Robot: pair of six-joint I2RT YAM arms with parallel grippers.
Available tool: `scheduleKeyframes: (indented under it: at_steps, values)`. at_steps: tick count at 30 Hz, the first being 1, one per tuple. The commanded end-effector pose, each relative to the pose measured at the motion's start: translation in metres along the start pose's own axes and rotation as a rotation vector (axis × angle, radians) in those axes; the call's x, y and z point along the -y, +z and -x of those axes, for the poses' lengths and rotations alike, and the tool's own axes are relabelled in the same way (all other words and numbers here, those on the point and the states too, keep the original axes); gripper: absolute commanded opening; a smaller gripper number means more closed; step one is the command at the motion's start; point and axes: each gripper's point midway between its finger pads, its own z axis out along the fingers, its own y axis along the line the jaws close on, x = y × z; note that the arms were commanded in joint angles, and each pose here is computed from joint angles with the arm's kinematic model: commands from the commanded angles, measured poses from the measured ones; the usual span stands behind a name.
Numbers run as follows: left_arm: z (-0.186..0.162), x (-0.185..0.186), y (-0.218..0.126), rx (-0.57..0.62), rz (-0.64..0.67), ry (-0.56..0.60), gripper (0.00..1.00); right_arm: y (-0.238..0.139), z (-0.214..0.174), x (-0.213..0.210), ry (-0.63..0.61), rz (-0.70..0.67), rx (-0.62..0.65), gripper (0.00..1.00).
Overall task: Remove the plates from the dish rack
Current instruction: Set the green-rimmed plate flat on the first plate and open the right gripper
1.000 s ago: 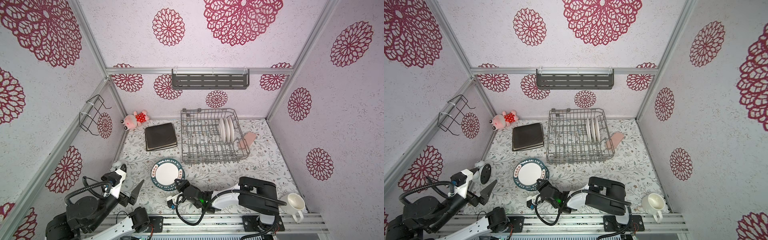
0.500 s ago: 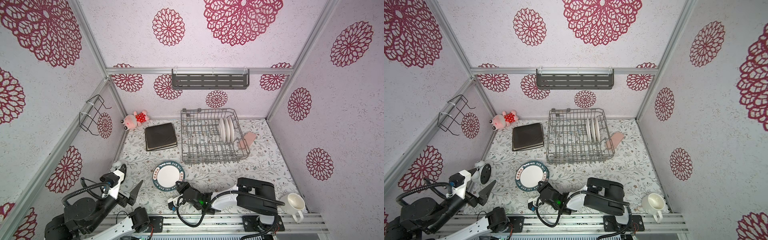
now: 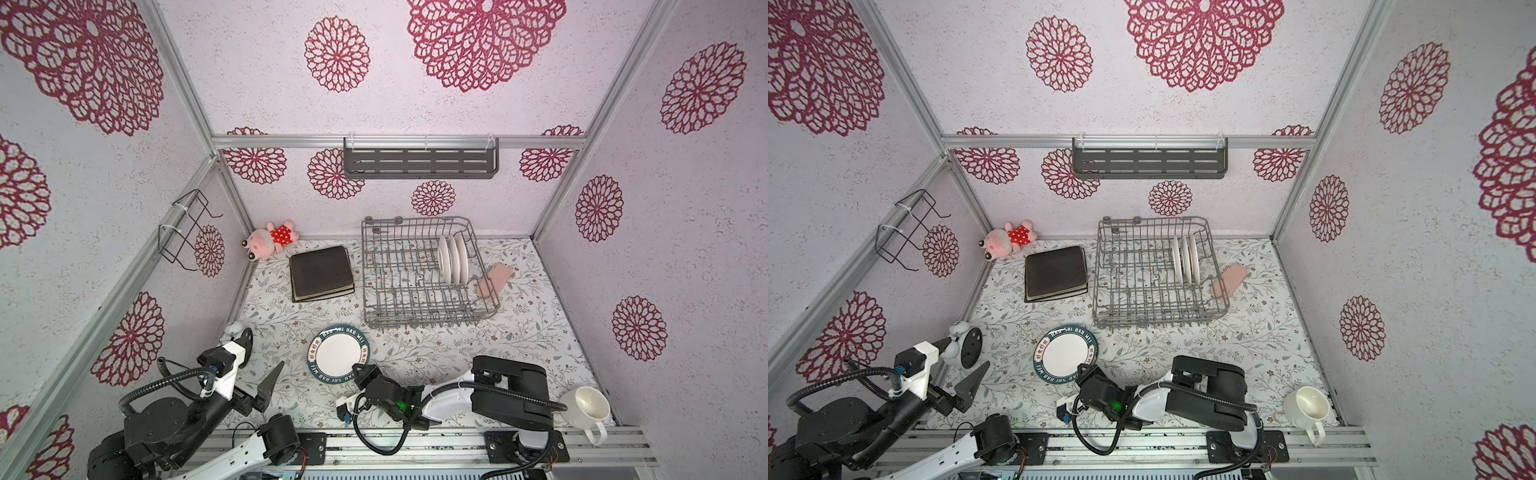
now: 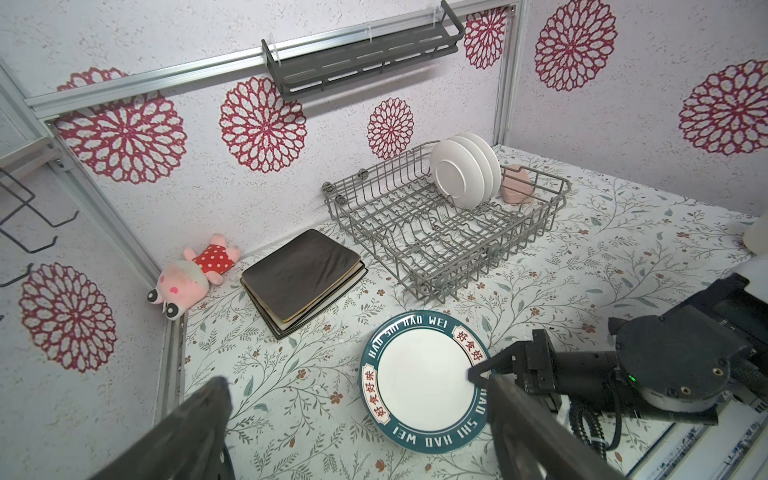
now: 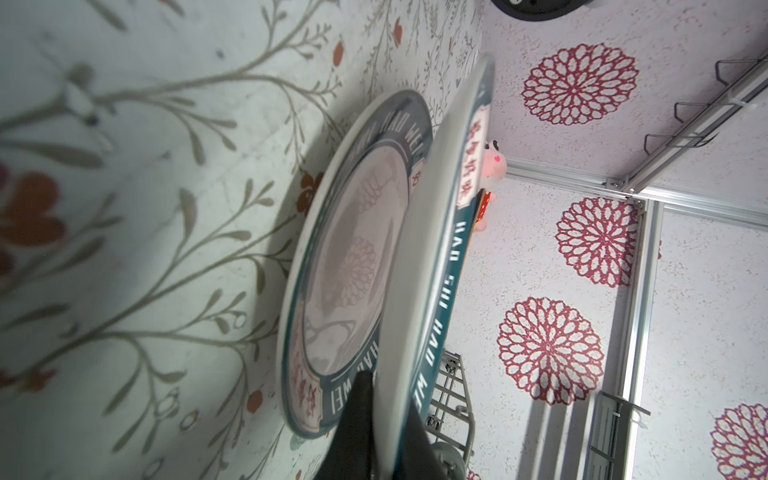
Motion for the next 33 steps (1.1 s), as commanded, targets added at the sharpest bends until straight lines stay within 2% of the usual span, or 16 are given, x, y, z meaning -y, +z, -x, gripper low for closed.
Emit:
scheduleKeyframes:
  at_steps: [1,8,24,33]
  values:
    - [-0.001,0.001,-0.001,0.007,-0.013,0.005,0.97,-0.002,0.000,0.016,0.062,-0.049,-0.020,0.14]
    - [-0.002,0.000,-0.002,0.008,-0.013,0.004,0.97,0.000,0.001,0.015,0.063,-0.044,-0.020,0.17]
    - [-0.003,-0.002,-0.004,0.013,-0.011,0.002,0.97,0.002,0.002,0.008,0.071,0.005,-0.025,0.41]
    - [-0.003,-0.002,-0.005,0.016,-0.012,-0.001,0.97,0.006,0.006,0.000,0.101,0.098,-0.026,0.43]
